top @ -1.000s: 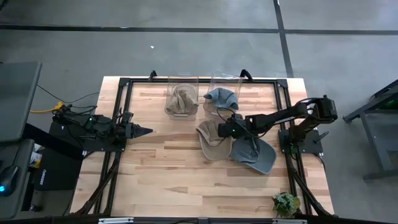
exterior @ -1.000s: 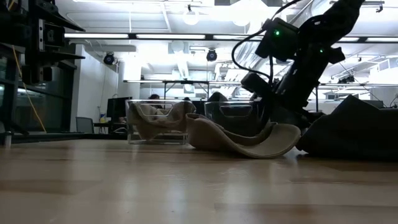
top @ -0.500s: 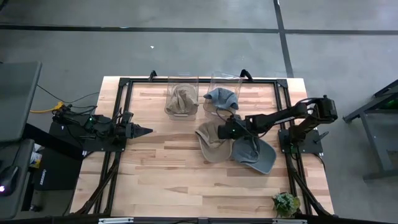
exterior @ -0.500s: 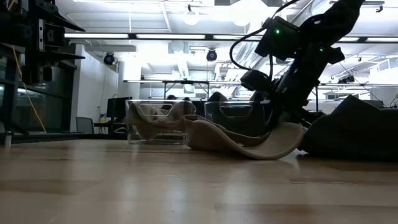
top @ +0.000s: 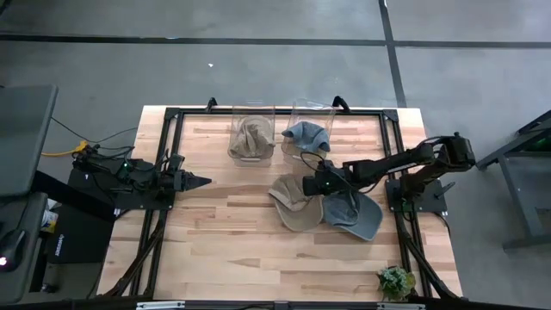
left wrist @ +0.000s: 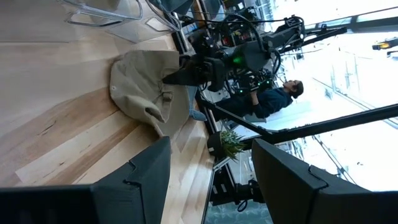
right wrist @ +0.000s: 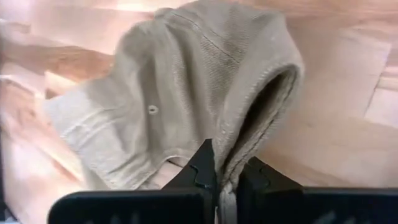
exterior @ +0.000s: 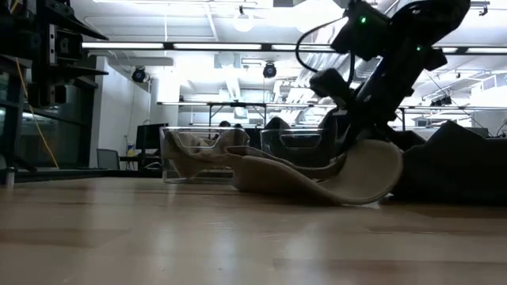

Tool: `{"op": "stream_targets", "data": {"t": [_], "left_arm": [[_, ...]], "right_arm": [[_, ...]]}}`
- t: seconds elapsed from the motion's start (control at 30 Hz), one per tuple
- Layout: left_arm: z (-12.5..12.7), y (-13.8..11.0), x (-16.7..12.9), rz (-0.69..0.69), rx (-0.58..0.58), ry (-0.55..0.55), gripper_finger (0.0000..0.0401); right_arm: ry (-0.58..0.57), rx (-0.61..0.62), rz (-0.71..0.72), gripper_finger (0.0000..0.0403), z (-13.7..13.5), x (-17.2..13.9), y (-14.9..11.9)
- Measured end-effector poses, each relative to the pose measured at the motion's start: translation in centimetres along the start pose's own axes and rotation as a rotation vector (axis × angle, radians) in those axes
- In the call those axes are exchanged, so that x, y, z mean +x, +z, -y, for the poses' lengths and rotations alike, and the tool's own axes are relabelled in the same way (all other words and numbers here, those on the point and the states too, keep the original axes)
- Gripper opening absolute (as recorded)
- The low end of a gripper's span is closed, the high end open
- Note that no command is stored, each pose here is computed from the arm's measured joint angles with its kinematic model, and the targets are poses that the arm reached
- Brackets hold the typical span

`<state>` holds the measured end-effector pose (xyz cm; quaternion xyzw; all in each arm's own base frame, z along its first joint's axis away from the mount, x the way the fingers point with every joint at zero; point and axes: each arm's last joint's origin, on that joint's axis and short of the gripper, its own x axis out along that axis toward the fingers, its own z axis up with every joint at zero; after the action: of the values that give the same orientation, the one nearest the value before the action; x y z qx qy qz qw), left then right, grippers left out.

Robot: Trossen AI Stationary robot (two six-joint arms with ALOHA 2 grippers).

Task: Pick & Place hat
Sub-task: Put the brown cap into the left transparent bin

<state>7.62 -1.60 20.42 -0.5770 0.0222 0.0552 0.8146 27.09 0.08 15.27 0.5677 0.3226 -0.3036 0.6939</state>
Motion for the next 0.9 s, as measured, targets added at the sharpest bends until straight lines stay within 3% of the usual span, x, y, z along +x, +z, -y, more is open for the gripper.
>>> {"op": "stream_targets", "data": {"t": [0.4,0.67,0.9], "left_arm": [[0.0,0.0,0.0,-0.004,-0.026,-0.001,0.0207],[0.0,0.0,0.0,-0.006,-0.043,-0.002,0.0207],[0.0,0.0,0.0,-0.005,-0.067,-0.002,0.0207]], "right_arm": [[0.099,-0.075,0.011,0.0010,-2.2,-2.7,-1.3],[0.126,-0.238,0.037,0.0010,-5.9,-4.8,-1.4],[0.142,-0.416,0.148,0.0010,-9.4,-7.6,-0.7]]}}
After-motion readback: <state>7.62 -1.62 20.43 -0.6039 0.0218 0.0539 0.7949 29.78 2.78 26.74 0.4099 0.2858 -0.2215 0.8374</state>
